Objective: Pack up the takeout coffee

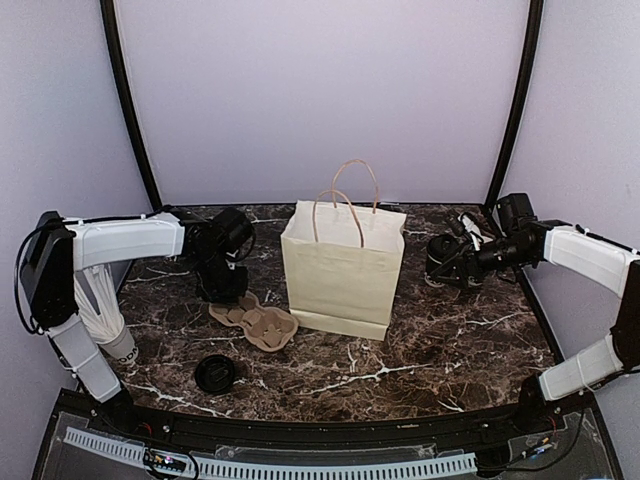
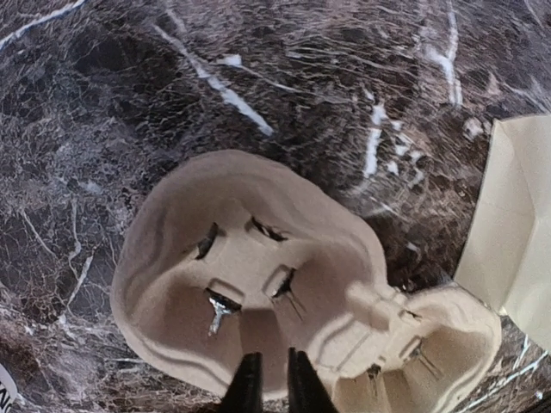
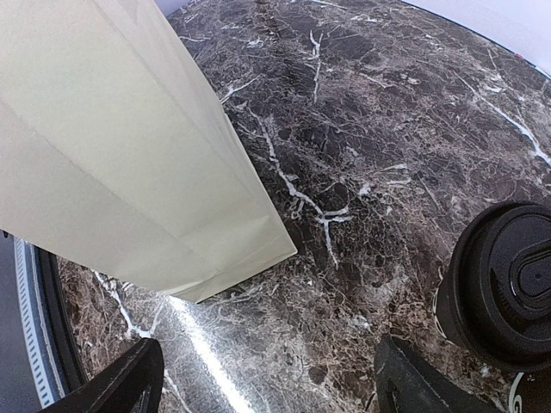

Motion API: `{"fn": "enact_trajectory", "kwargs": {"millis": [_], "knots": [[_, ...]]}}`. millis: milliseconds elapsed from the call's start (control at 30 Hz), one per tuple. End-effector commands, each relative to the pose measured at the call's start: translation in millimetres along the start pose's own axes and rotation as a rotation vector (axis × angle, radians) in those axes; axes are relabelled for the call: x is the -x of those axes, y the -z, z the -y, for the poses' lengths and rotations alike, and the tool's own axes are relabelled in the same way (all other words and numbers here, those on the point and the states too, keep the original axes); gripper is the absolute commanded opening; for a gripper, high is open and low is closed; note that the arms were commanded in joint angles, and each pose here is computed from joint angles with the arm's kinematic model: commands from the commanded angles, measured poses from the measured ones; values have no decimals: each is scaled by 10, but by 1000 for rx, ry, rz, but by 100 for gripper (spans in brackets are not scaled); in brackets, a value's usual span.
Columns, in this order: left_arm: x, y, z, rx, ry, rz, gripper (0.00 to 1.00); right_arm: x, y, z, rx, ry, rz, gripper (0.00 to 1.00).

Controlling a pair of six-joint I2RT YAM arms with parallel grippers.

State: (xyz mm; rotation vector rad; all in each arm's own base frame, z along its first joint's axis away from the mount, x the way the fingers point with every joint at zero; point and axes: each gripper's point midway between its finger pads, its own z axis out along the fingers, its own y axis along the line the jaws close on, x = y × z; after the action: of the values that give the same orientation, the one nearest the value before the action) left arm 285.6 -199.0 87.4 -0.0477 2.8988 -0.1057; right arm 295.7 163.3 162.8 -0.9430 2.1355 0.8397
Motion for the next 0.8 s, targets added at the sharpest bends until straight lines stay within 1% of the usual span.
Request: {"fn": "enact_trajectory", "kwargs": {"millis": [0,67,200,367,400,433,467,500,533,567,633,700,767], "knots": [[148,-170,-57,22,-18,10,9,40,51,6,-21,33,23,86],[198,-228,-59,14,-13,8,3,32,47,12,-25,34,20,86],[346,-322,-135,16,8,21,1,15,35,31,-27,33,13,86],[639,-433,-367,53,42,57,0,-15,12,52,-29,27,2,86],[756,-420,-378,61,31,87,0,-20,6,58,-29,27,-1,86],[809,-491,-424,82,17,88,0,-27,0,63,-29,25,-3,86],[952,-479,-411,92,11,125,0,-32,-5,70,-29,25,-5,86],[984,-581,-415,108,-18,113,0,-40,-12,75,-29,23,-9,86],[1143,-545,-354,104,-25,145,0,-47,-18,77,-27,20,-12,86],[1161,-660,-342,116,-44,126,0,-52,-20,78,-26,18,-14,86],[1432,-597,-184,83,-49,170,0,-53,-17,82,-29,18,-14,86],[1564,-582,-77,49,-52,195,0,-51,-10,78,-32,20,-14,86],[1717,-530,50,-5,-51,247,0,-50,-5,84,-39,22,-13,86]]}}
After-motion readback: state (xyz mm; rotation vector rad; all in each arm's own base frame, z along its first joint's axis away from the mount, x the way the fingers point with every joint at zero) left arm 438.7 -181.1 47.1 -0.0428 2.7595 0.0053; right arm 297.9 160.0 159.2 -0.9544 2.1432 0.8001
